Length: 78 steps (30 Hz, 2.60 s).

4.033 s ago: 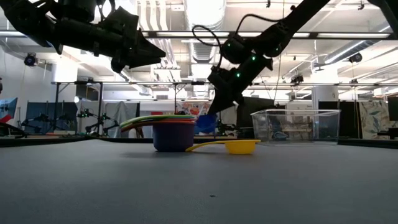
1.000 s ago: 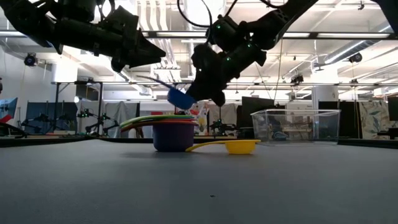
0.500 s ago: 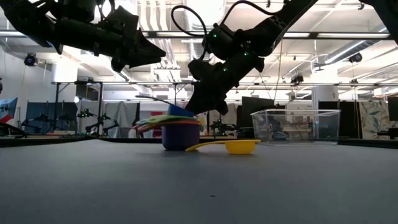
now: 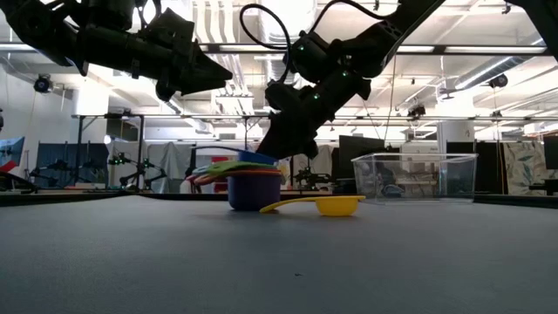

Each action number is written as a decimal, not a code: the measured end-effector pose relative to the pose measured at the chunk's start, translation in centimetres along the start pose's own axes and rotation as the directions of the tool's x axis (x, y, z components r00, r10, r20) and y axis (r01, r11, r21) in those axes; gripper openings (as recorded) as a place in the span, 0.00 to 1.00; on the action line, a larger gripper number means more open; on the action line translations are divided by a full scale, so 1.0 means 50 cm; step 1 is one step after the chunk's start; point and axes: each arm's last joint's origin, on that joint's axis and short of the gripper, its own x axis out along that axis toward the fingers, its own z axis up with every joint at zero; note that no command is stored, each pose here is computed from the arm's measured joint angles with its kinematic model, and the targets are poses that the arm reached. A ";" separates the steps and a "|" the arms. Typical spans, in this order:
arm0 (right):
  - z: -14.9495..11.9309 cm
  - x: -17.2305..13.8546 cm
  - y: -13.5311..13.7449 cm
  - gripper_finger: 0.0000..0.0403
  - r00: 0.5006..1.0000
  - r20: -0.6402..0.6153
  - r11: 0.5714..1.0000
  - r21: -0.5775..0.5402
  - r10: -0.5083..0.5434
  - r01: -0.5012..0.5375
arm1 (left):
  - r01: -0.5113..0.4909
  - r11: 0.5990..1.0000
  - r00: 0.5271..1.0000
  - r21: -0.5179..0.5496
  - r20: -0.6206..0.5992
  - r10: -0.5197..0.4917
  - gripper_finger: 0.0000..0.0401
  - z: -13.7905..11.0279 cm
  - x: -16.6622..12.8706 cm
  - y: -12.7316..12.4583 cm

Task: Nest measuring cups in basket
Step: Stack the blue measuring cup on top of the green measuring cup, then stack the yellow measuring cup on top of the blue measuring cup

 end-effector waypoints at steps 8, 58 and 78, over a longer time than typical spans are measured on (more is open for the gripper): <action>0.028 -0.061 0.017 0.40 1.000 0.017 0.997 -0.075 0.000 0.001 | 0.000 1.000 1.000 0.001 -0.002 0.000 0.40 0.000 0.000 0.000; -0.211 -0.085 0.105 0.29 0.952 -0.304 0.996 0.063 -0.045 0.067 | 0.001 1.000 1.000 -0.016 0.002 -0.001 0.40 0.000 0.000 0.000; -0.218 -0.085 0.103 0.02 0.949 -0.308 0.997 0.015 -0.062 0.070 | 0.001 1.000 1.000 -0.026 0.008 -0.001 0.40 0.002 0.000 0.000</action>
